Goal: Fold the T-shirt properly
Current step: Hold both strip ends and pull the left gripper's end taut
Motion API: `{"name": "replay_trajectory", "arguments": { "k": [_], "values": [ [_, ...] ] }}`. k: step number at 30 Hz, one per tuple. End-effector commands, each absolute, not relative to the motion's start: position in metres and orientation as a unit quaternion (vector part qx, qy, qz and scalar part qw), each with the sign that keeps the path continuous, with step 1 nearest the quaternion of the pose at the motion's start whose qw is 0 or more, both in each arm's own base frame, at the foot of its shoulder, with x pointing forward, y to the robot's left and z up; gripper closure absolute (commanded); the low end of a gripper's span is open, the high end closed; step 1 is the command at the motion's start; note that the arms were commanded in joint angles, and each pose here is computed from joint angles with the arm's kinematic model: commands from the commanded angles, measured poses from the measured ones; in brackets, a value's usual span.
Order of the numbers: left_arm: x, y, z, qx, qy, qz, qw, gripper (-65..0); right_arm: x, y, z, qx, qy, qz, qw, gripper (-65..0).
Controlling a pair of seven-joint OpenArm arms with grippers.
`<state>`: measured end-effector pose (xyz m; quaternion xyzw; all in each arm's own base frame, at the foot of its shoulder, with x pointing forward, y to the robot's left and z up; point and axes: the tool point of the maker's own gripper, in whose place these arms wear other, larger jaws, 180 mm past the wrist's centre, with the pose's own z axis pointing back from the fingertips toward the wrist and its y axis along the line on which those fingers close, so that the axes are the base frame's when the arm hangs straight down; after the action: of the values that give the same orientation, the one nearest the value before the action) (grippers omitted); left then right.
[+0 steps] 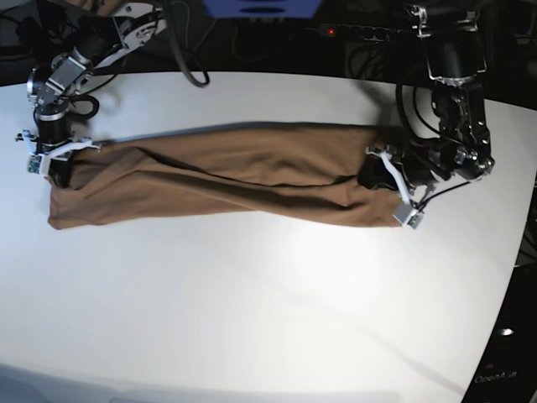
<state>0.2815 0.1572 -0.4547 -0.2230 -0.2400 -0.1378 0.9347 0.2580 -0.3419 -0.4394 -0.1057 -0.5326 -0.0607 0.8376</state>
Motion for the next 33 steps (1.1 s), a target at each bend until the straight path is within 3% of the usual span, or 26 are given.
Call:
{"name": "replay_trajectory", "arguments": {
  "k": [1,19,33],
  "values": [
    [0.25,0.197,-0.483,-0.13,-0.136,-0.147,0.971,-2.6,0.252,-0.349,-0.447,-0.118,-0.504,-0.053,0.854,-0.7],
    [0.272,0.198,-0.468,-0.123,-0.154,-0.152,0.969,-2.6,0.248,-0.347,-0.45,-0.117,-0.5,-0.05,0.857,-0.7],
    [0.292,0.197,-0.4,-0.05,-0.193,-0.209,0.957,-2.6,0.248,-0.346,-0.45,-0.117,-0.499,-0.052,0.857,-0.7]
  ]
}}
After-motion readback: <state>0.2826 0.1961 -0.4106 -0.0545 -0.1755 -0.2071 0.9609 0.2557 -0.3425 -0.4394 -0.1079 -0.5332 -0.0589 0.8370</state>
